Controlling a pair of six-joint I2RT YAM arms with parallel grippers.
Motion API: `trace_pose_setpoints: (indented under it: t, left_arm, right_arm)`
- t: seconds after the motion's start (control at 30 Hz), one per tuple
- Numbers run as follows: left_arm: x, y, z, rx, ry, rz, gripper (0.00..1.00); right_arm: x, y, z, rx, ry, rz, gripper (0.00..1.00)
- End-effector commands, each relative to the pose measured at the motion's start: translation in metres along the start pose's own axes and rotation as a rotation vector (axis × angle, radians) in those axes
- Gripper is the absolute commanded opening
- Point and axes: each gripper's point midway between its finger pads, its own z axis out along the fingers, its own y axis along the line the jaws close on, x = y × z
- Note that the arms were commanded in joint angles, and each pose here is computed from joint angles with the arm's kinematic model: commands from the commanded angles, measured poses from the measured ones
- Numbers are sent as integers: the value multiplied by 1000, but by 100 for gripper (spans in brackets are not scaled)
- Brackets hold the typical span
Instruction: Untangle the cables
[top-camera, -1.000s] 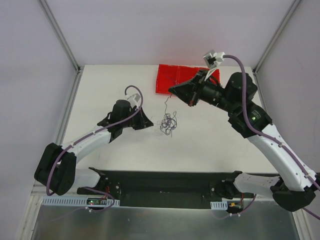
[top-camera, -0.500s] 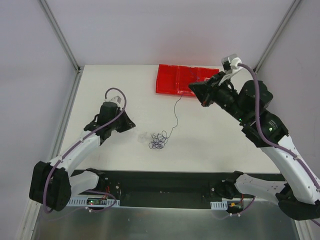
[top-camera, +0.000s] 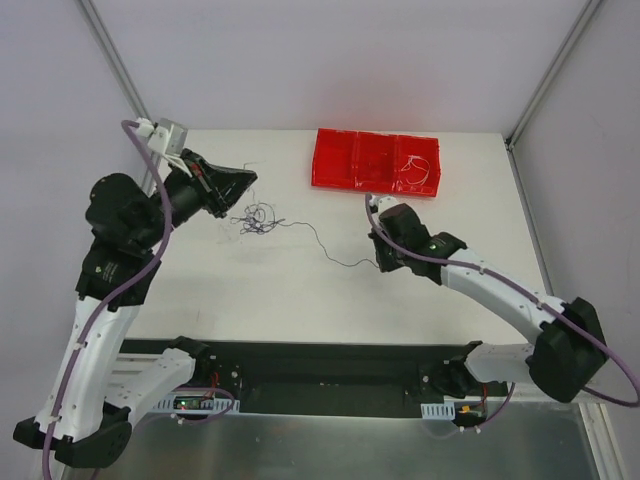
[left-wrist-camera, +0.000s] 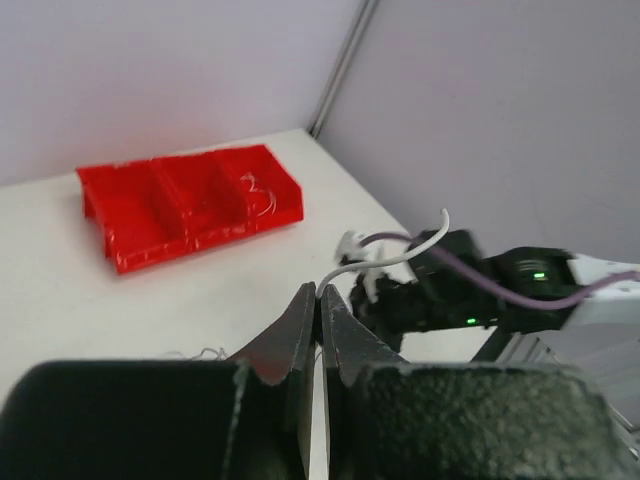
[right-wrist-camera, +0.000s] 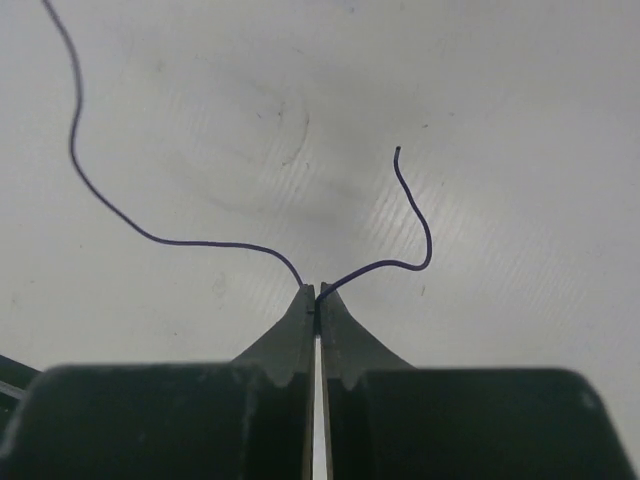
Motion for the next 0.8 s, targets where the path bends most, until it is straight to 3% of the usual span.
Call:
trace_pose_setpoints:
  t: [0.0, 0.07, 0.13, 0.2, 0.27, 0.37, 0.57, 0.67, 0.77]
  left_arm:
    - [-36, -47, -12, 166, -28, 41, 0]
    - [-48, -56, -12, 184, -38, 24, 0]
    - [-56, -56, -8, 177, -46, 3, 0]
    - [-59, -54, -3, 165, -45, -14, 0]
    - [-58, -50, 3, 156, -34, -31, 0]
    - [-55, -45, 13, 147, -15, -60, 0]
    - [-61, -51, 19, 179, -4, -74, 0]
    - [-65, -55, 18, 193, -9, -76, 0]
    - [-69, -62, 17, 220, -11, -91, 0]
  right_arm:
    - [-7, 6, 23, -23, 11, 20, 4]
    - [-9, 14, 27, -70, 42, 15, 15]
    - [-22, 31, 20, -160, 26, 10, 49]
    - [-42, 43, 8, -225, -31, 6, 66]
    - [-62, 57, -6, -303, -109, -11, 77]
    - [-81, 90, -28, -469, -227, -56, 87]
    - [-99, 160, -66, -823, -398, -59, 91]
    - [-116, 178, -67, -825, -465, -51, 94]
    - [-144, 183, -45, -718, -498, 23, 91]
